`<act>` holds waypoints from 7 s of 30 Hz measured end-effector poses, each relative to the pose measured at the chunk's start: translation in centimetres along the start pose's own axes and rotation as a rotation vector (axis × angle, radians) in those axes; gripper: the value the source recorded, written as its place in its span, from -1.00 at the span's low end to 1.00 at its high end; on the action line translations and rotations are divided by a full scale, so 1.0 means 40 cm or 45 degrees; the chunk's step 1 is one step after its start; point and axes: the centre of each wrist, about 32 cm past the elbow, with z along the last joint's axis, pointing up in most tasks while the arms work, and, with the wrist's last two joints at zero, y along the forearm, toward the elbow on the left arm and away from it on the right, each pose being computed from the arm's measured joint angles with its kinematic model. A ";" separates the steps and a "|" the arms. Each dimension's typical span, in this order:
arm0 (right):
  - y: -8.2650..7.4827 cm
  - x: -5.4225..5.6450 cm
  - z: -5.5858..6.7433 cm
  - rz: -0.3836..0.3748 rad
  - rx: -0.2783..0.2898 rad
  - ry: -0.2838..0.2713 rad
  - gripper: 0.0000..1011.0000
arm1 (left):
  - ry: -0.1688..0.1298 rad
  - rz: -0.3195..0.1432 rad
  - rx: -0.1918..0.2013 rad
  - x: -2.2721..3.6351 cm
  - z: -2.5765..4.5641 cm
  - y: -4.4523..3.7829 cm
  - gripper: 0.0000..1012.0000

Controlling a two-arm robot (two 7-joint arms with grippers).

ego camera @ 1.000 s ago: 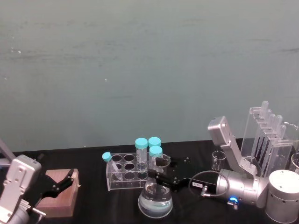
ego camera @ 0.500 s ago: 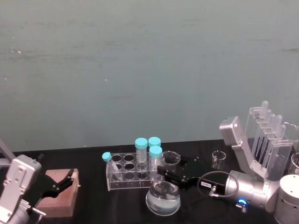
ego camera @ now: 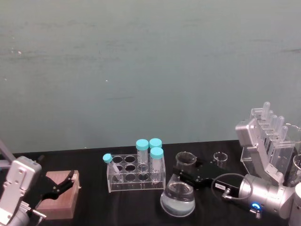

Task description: Place the experimental apparatus aside using one hand.

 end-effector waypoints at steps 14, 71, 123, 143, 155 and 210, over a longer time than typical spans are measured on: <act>-0.030 0.013 0.005 -0.118 -0.003 -0.020 -0.11 | 0.000 0.000 0.000 0.000 0.000 0.000 0.98; -0.083 -0.021 -0.006 -0.461 -0.048 -0.045 -0.11 | 0.000 0.000 0.000 0.000 0.000 0.000 0.98; -0.112 0.003 -0.023 -0.603 -0.091 -0.020 -0.11 | 0.000 0.000 0.000 0.000 0.000 0.000 0.98; -0.111 0.003 -0.024 -0.621 -0.101 -0.018 -0.11 | 0.000 0.000 0.000 0.000 0.000 0.000 0.98; -0.106 0.005 -0.027 -0.633 -0.114 -0.013 -0.11 | 0.000 0.000 0.000 0.000 0.000 0.000 0.98; -0.103 0.009 -0.032 -0.641 -0.129 0.002 0.95 | 0.000 0.000 0.000 0.000 0.000 0.000 0.98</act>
